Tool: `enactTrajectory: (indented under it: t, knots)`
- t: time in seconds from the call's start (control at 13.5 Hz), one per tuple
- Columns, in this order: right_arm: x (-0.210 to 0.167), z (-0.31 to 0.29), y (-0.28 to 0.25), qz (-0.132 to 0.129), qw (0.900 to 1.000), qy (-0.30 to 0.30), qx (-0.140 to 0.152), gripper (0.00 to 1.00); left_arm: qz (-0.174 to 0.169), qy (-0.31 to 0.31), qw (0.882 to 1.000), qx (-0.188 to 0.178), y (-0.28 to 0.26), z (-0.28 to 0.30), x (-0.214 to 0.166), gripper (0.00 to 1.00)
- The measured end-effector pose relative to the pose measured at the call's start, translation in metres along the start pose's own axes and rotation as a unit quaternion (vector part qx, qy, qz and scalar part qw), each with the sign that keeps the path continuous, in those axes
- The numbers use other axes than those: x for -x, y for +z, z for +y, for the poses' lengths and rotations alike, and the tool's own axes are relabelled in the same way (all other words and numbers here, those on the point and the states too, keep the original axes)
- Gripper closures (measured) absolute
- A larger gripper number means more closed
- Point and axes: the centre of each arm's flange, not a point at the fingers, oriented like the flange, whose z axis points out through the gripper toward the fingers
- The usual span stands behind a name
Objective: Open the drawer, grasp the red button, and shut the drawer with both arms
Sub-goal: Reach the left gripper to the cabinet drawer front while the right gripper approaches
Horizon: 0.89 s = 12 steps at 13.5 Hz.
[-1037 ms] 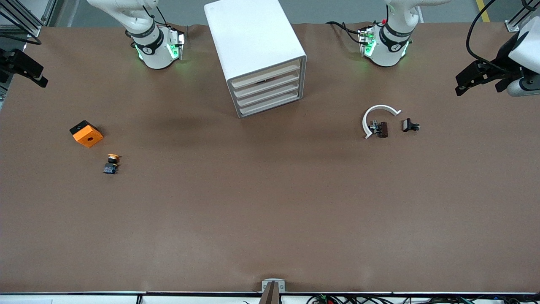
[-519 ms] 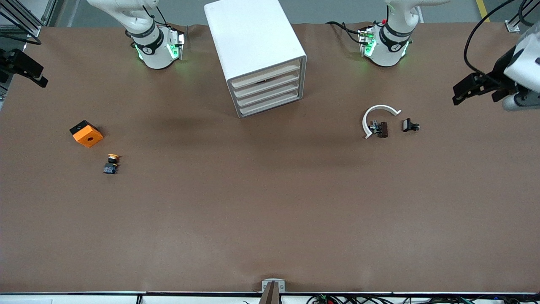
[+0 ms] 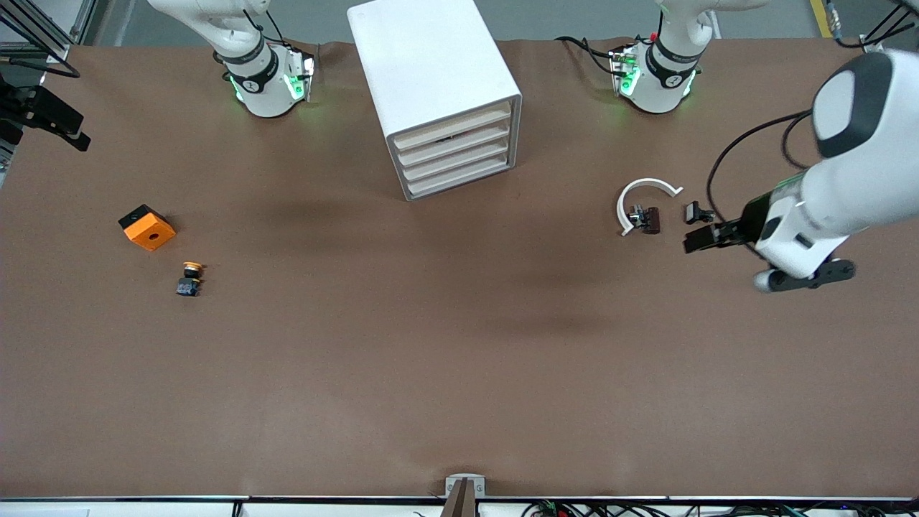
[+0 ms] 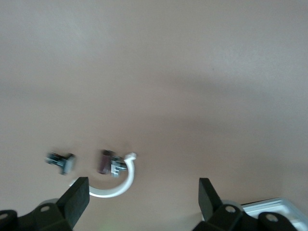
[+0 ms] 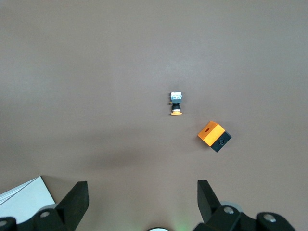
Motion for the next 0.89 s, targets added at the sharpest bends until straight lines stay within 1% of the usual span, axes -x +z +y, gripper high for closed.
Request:
enactTrajectory:
  t: [0.15, 0.3, 0.44, 0.52, 0.59, 0.67, 0.81, 0.89]
  knots:
    - [-0.007, -0.011, 0.000, 0.002, 1.000, -0.010, -0.001, 0.00, -0.034, -0.041, 0.999, -0.004, 0.048, 0.015, -0.014, 0.00]
    - [-0.017, -0.025, 0.004, -0.001, 1.000, -0.023, -0.001, 0.00, -0.057, -0.107, 0.992, -0.016, 0.091, 0.033, -0.022, 0.00]
    - [-0.026, -0.041, 0.013, -0.008, 0.999, -0.034, -0.001, 0.00, -0.070, -0.187, 0.979, -0.034, 0.131, 0.061, -0.020, 0.00]
    - [-0.030, -0.050, 0.018, -0.012, 1.000, -0.028, -0.001, 0.00, -0.082, -0.239, 0.967, -0.040, 0.153, 0.077, -0.016, 0.00]
    - [-0.032, -0.059, 0.021, -0.015, 1.000, -0.015, 0.000, 0.00, -0.102, -0.300, 0.947, -0.045, 0.175, 0.092, -0.010, 0.00]
    - [-0.033, -0.067, 0.025, -0.017, 1.000, -0.003, 0.001, 0.00, -0.123, -0.364, 0.921, -0.055, 0.200, 0.106, -0.005, 0.00]
    - [-0.036, -0.083, 0.028, -0.019, 1.000, 0.008, 0.002, 0.00, -0.145, -0.482, 0.860, -0.084, 0.245, 0.124, 0.003, 0.00]
    - [-0.038, -0.092, 0.031, -0.020, 1.000, 0.015, 0.002, 0.00, -0.159, -0.522, 0.833, -0.091, 0.259, 0.133, 0.008, 0.00]
